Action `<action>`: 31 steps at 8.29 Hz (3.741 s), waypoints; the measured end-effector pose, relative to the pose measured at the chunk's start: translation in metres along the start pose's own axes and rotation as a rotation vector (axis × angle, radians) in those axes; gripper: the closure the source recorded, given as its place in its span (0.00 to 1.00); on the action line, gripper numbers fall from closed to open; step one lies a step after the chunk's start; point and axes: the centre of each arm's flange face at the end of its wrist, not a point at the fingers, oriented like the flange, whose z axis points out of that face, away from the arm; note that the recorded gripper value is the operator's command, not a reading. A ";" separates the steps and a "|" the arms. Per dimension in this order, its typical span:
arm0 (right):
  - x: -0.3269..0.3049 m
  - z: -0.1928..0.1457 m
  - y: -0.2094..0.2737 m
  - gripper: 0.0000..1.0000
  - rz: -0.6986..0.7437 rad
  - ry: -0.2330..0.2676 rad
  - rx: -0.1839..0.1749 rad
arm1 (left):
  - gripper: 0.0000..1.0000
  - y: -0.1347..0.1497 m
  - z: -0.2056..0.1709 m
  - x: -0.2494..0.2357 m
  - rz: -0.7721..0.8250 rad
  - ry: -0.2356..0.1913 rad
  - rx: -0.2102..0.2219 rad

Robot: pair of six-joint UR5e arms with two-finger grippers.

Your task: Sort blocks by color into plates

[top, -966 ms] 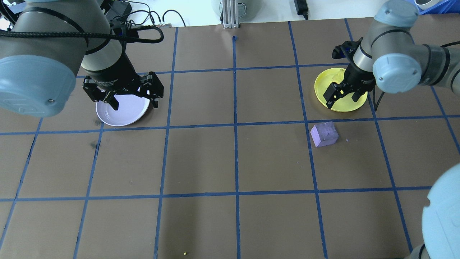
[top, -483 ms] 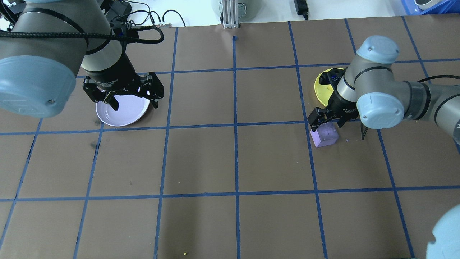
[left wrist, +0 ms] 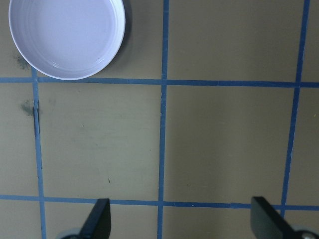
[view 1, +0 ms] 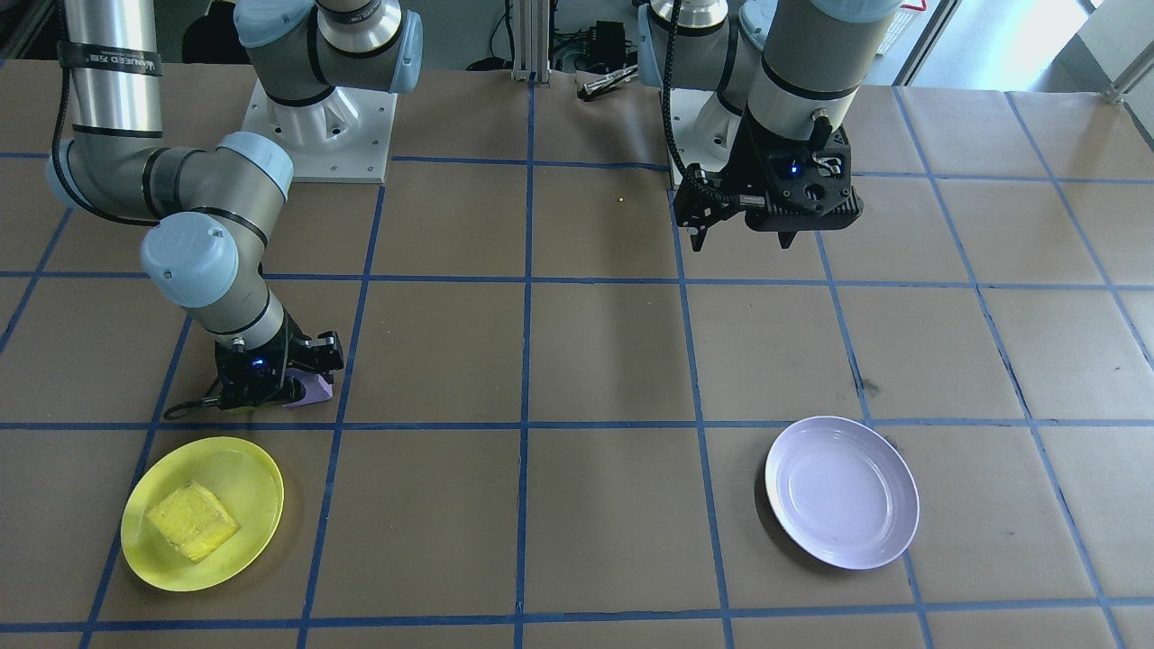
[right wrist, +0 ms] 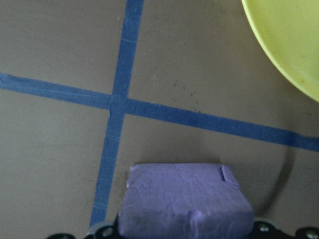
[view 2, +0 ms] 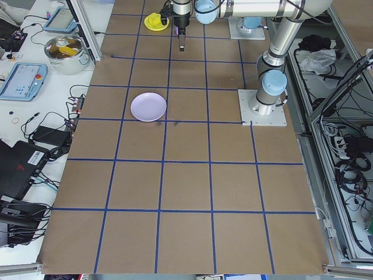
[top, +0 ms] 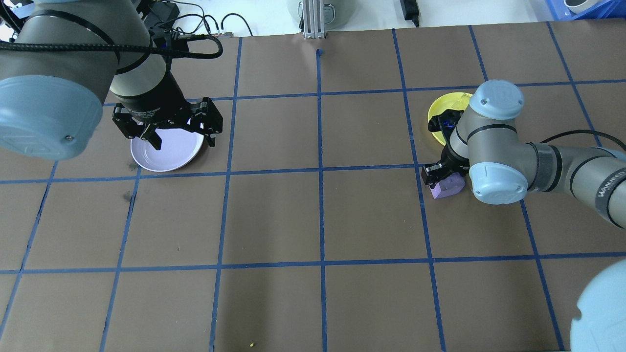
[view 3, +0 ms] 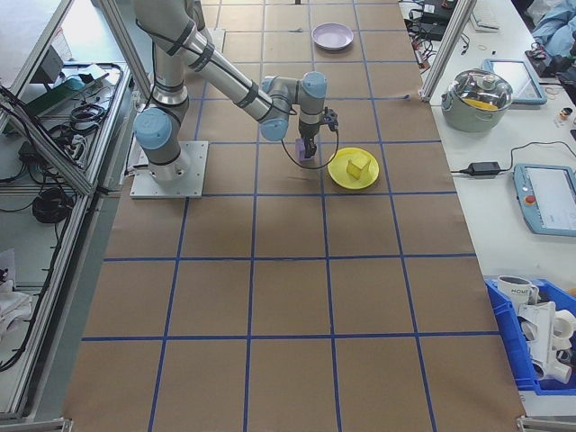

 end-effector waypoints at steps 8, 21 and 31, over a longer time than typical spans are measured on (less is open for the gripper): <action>-0.241 -0.049 -0.014 0.73 0.043 0.022 0.131 | 0.00 0.000 -0.001 -0.001 -0.002 0.001 0.002; -0.310 -0.077 -0.037 0.00 0.032 0.073 0.199 | 0.00 0.001 -0.001 -0.003 -0.006 0.000 -0.009; -0.053 -0.266 0.030 0.00 0.160 0.033 0.013 | 0.00 -0.030 0.057 0.060 -0.318 0.104 -0.079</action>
